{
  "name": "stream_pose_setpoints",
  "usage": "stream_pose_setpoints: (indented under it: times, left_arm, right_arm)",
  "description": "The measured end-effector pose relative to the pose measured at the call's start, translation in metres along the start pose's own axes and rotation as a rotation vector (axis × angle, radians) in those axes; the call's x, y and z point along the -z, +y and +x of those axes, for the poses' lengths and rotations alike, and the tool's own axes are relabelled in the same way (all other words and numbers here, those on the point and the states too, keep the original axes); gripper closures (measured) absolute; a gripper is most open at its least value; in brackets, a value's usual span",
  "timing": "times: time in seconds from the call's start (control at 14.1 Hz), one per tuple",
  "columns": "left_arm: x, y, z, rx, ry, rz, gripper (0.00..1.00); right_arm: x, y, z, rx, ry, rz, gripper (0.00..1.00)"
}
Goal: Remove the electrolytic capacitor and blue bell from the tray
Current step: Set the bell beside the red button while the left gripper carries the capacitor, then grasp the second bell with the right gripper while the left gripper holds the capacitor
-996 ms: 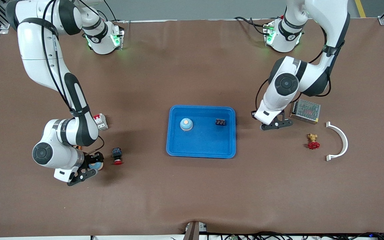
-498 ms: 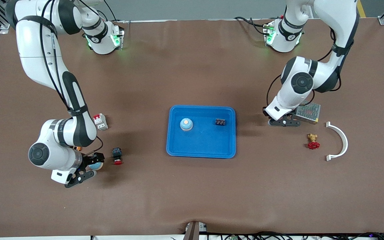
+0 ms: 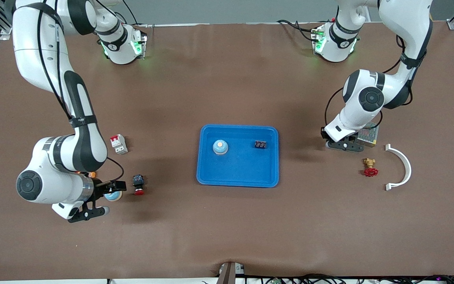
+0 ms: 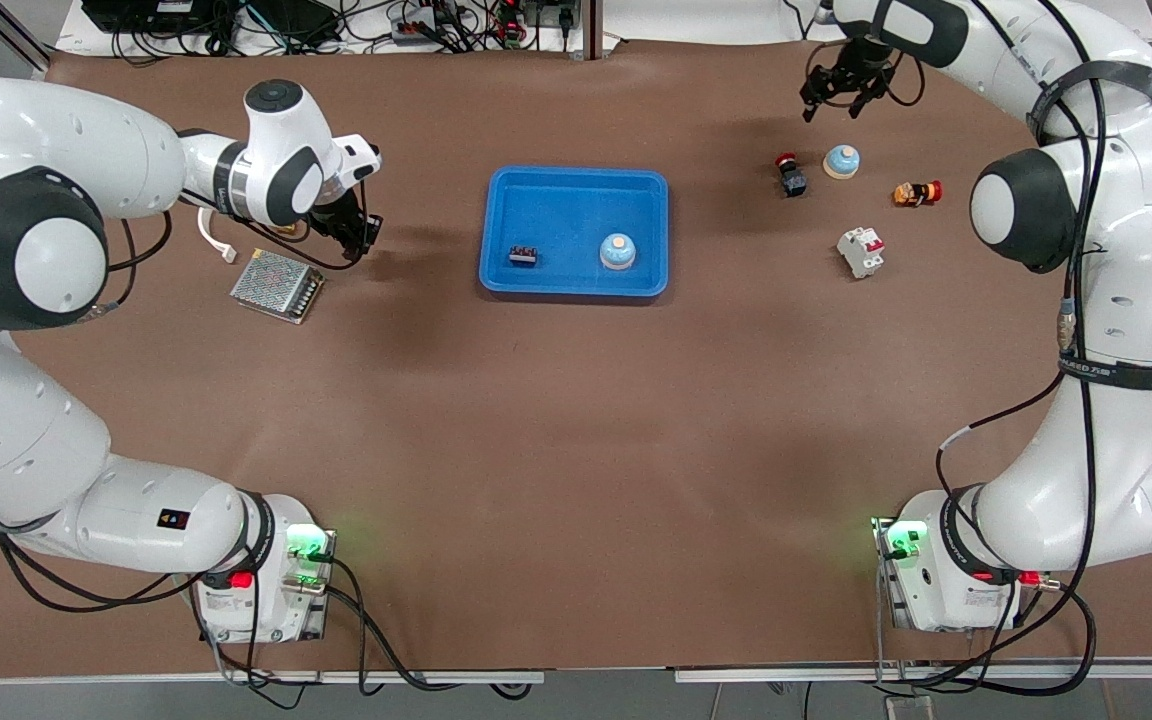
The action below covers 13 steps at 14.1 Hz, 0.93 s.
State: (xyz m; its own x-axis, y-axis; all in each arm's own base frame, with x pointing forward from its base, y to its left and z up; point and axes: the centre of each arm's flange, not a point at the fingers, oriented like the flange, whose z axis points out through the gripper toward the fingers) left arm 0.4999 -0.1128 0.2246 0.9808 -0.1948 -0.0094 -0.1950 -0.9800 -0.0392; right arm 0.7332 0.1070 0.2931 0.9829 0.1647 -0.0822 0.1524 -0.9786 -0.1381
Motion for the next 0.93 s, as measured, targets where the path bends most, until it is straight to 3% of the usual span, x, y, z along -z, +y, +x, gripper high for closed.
stream_pose_setpoints:
  times: [0.36,0.93]
  left_arm:
    - [-0.021,-0.002,0.0,-0.035,0.013,-0.008,0.68]
    - [-0.043,-0.001,-0.001,-0.036,0.02,-0.015,0.68]
  right_arm:
    - [-0.012,-0.128,-0.006,-0.189,-0.006,-0.012,0.0]
    - [-0.036,-0.31,-0.046,-0.327,0.076,0.006,0.0]
